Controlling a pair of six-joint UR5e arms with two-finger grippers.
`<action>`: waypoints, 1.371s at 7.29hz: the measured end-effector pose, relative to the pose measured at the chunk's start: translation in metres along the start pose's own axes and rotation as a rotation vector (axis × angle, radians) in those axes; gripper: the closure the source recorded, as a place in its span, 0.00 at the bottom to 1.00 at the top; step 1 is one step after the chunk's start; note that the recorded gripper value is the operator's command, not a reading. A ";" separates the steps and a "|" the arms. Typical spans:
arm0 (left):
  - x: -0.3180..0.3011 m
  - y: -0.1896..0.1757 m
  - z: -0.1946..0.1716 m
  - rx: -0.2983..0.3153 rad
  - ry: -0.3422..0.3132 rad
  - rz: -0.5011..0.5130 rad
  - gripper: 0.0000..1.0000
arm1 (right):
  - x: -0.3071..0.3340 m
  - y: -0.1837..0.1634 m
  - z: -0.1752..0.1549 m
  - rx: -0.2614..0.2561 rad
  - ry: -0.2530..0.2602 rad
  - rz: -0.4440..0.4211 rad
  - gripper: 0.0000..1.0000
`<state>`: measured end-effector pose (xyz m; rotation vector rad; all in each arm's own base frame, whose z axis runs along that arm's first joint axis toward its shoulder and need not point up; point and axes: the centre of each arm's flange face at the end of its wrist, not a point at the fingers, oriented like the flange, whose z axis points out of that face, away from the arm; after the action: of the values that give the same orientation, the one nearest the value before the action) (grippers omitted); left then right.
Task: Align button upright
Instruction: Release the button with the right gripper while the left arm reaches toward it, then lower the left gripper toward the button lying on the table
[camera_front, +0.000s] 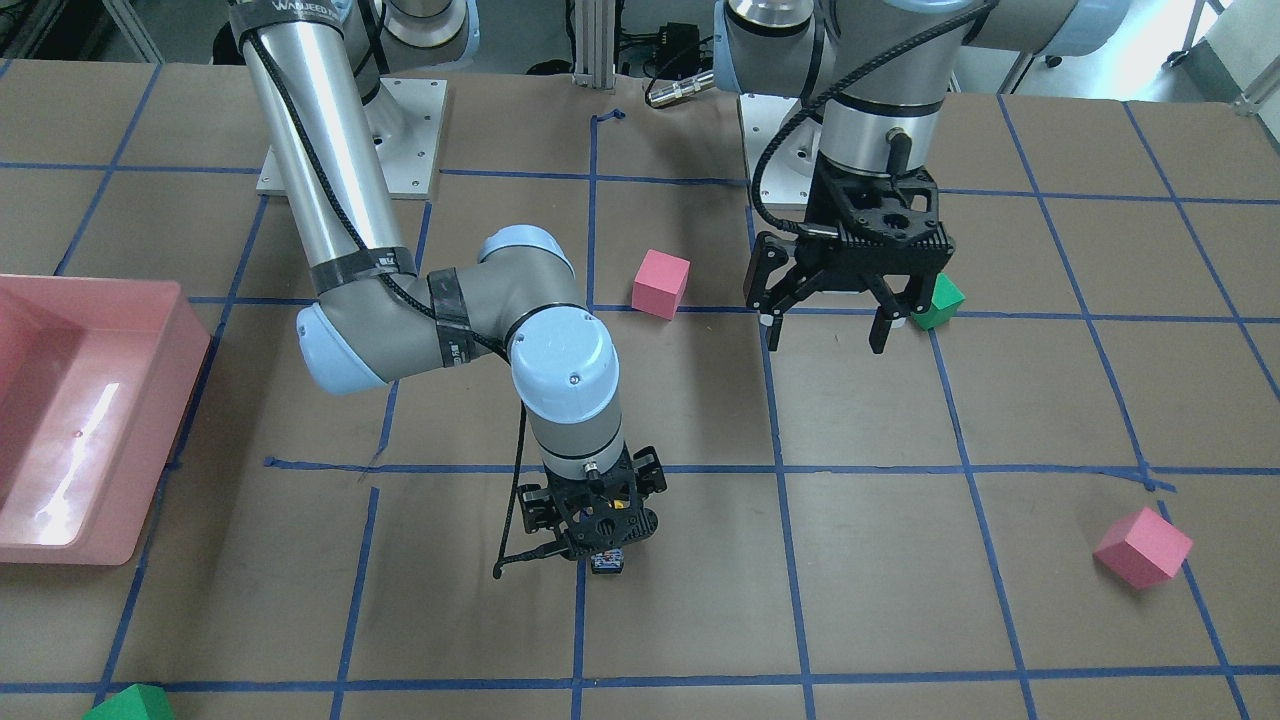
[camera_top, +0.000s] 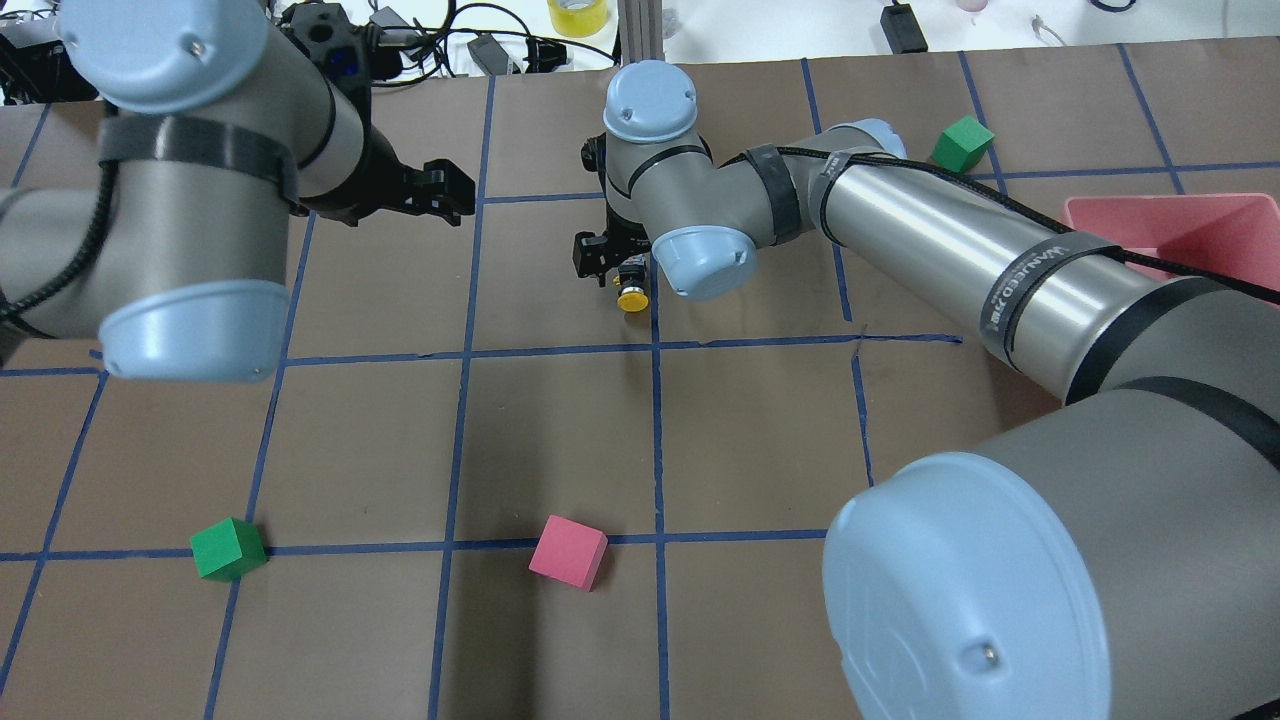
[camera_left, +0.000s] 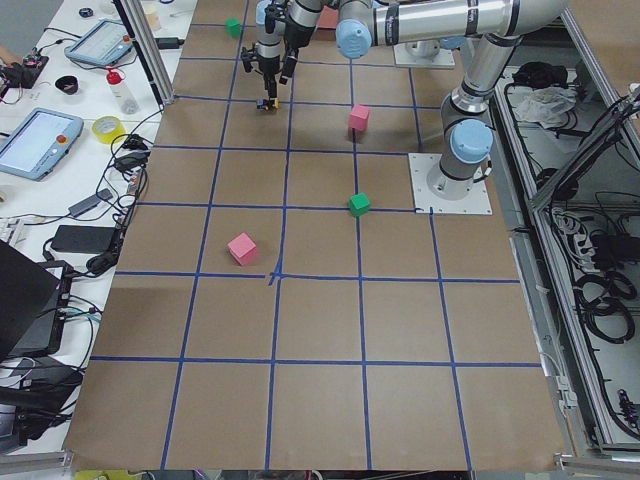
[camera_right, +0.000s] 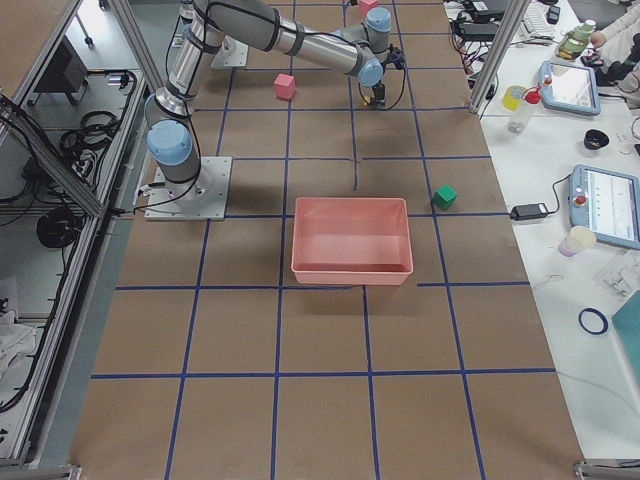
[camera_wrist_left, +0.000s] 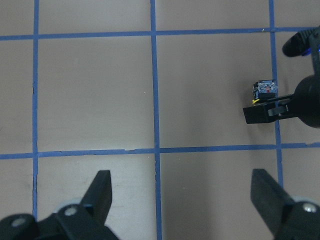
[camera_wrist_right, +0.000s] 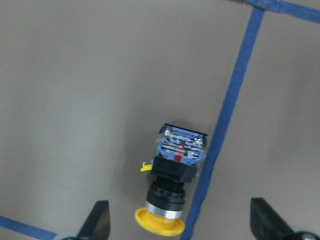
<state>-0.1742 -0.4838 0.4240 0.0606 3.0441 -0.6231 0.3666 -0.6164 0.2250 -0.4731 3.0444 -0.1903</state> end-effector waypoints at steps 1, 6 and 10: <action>0.009 0.023 0.021 0.060 -0.005 0.012 0.00 | 0.017 0.002 -0.015 -0.002 0.050 -0.028 0.00; 0.024 0.132 0.107 0.254 0.037 0.029 0.07 | 0.147 0.062 -0.161 -0.156 0.097 0.039 0.00; 0.061 0.122 0.135 0.301 0.081 0.054 0.03 | 0.144 0.109 -0.256 -0.154 0.096 0.138 0.00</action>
<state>-0.2265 -0.4228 0.2497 0.1787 2.9831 -1.0925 0.1779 -0.5282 0.4592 -0.2675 3.1851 0.0289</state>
